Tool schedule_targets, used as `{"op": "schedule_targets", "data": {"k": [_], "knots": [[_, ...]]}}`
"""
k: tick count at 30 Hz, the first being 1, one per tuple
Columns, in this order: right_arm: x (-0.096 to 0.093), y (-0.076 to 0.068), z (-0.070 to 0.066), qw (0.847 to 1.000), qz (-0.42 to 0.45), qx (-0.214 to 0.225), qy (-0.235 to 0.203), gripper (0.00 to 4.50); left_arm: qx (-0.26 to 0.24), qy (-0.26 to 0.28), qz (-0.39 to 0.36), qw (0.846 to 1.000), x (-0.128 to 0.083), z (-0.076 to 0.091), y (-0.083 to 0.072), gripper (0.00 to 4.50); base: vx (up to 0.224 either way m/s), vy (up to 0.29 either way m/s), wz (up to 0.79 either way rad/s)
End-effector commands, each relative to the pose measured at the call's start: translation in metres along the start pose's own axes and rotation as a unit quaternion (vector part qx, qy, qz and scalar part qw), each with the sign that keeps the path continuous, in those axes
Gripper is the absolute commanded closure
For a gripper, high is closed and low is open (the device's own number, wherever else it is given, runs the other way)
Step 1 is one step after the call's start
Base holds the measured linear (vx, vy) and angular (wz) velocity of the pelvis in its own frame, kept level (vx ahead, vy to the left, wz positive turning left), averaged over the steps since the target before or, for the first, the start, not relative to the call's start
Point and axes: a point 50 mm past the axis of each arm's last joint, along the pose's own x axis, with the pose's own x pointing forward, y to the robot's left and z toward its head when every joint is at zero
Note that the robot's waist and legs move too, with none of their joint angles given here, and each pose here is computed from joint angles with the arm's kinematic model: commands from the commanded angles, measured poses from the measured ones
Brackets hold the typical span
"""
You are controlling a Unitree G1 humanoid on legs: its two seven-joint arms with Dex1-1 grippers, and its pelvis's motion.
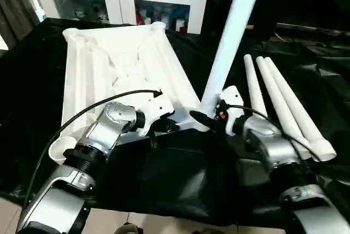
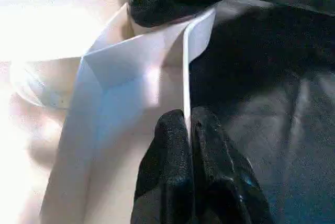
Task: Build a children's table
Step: Rotate leg to tighten
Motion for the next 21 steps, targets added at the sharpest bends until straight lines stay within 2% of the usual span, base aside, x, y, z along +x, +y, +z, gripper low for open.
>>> {"op": "schedule_targets", "data": {"k": [1, 3, 5, 6, 7, 10, 12, 13, 15, 18, 21], "knots": [[-0.003, -0.009, -0.023, 0.992, -0.098, 0.066, 0.036, 1.76, -0.030, 0.021, 0.020, 0.999, 0.009, -0.006, -0.001, 4.50, 0.000, 0.000, 0.00], [0.000, -0.008, -0.027, 0.987, -0.128, 0.086, 0.040, 1.76, -0.044, 0.018, 0.034, 0.998, 0.014, -0.003, 0.000, 4.50, 0.000, 0.000, 0.00], [0.009, -0.002, -0.034, 0.973, -0.187, 0.129, 0.048, 1.76, -0.066, 0.008, 0.061, 0.996, 0.027, 0.006, 0.001, 4.50, 0.000, 0.000, 0.00], [0.009, -0.002, -0.034, 0.973, -0.187, 0.129, 0.048, 1.76, -0.066, 0.008, 0.061, 0.996, 0.027, 0.006, 0.001, 4.50, 0.000, 0.000, 0.00], [0.014, 0.003, -0.037, 0.967, -0.203, 0.144, 0.056, 1.76, -0.074, 0.007, 0.070, 0.995, 0.034, 0.011, 0.000, 4.50, 0.000, 0.000, 0.00], [0.024, 0.013, -0.037, 0.961, -0.219, 0.154, 0.067, 1.76, -0.078, 0.005, 0.084, 0.993, 0.043, 0.020, -0.001, 4.50, 0.000, 0.000, 0.00], [0.033, 0.021, -0.031, 0.961, -0.221, 0.151, 0.063, 1.76, -0.071, 0.003, 0.089, 0.994, 0.050, 0.029, -0.004, 4.50, 0.000, 0.000, 0.00], [0.034, 0.021, -0.030, 0.962, -0.219, 0.151, 0.062, 1.41, -0.070, 0.003, 0.088, 0.994, 0.050, 0.029, -0.004, 4.50, 0.000, 0.000, 0.00], [0.040, 0.026, -0.021, 0.968, -0.200, 0.146, 0.046, 1.04, -0.060, 0.002, 0.082, 0.995, 0.051, 0.031, -0.005, 4.50, 0.000, 0.000, 0.00], [0.042, 0.027, -0.017, 0.971, -0.194, 0.135, 0.039, 0.86, -0.056, 0.003, 0.079, 0.995, 0.050, 0.029, -0.005, 4.50, 0.000, 0.000, 0.00], [0.044, 0.027, -0.011, 0.977, -0.180, 0.113, 0.029, 0.86, -0.053, 0.005, 0.075, 0.996, 0.049, 0.025, -0.005, 4.50, 0.000, 0.000, 0.00]]}}
